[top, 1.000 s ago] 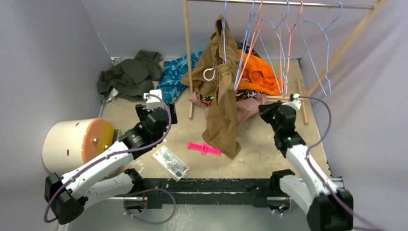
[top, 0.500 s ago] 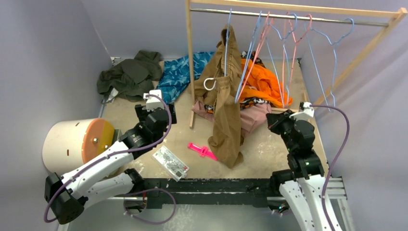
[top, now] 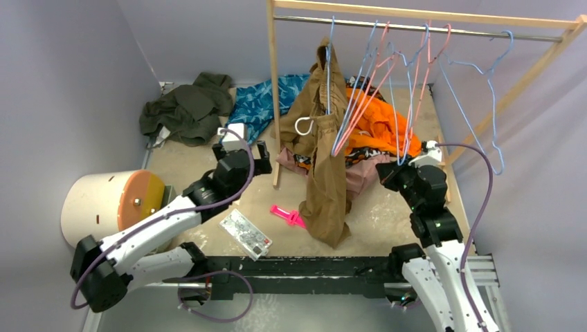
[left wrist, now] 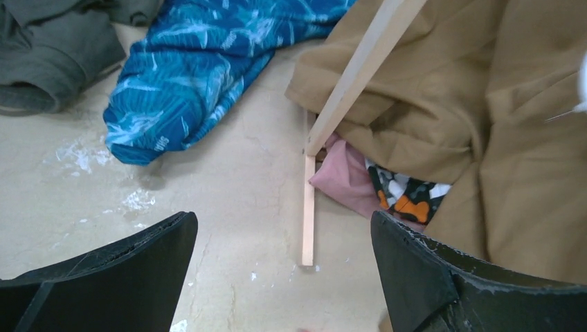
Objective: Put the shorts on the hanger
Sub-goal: Move the shorts from the center of the board.
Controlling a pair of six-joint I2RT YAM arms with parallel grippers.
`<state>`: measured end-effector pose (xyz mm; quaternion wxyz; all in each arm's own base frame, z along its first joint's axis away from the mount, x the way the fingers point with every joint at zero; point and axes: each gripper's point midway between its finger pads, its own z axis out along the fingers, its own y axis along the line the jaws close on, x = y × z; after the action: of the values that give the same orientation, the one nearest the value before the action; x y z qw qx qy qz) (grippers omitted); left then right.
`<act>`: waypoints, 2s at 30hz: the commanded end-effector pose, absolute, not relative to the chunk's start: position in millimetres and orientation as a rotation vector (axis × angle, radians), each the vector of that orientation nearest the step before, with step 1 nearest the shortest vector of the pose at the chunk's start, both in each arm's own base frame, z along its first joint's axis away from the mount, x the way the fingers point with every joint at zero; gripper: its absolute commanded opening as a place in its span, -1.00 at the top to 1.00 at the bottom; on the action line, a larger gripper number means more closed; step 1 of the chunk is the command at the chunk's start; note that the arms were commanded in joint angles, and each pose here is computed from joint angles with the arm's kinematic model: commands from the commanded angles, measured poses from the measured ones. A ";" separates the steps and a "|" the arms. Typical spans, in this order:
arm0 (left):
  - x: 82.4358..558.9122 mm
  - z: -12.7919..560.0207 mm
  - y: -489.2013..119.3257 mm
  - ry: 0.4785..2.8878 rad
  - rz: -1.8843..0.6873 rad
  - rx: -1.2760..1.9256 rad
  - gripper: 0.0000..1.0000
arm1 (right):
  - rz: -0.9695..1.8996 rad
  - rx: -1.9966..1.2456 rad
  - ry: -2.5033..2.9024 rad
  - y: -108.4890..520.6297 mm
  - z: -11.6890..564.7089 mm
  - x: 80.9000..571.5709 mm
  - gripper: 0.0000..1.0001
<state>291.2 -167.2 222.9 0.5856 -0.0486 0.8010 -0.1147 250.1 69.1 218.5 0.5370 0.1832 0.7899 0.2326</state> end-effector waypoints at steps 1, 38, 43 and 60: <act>313.1 236.5 -180.6 1.822 -0.275 -0.184 -0.91 | 0.602 0.404 1.799 74.5 237.4 257.4 1.00; 431.2 355.0 -232.0 1.428 -0.399 0.182 -0.42 | 0.610 0.350 1.864 82.6 219.7 261.0 1.00; 433.5 348.6 -237.5 1.435 -0.412 0.198 0.10 | 0.608 0.351 1.871 82.8 218.2 262.7 1.00; 431.1 348.1 -172.0 1.461 -0.019 -0.123 1.00 | 0.660 0.379 1.891 91.3 208.6 275.1 1.00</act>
<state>433.4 -214.7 312.2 0.7140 0.0463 0.6929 -0.0890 267.1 86.5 189.5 0.5003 0.1670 0.8103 0.2556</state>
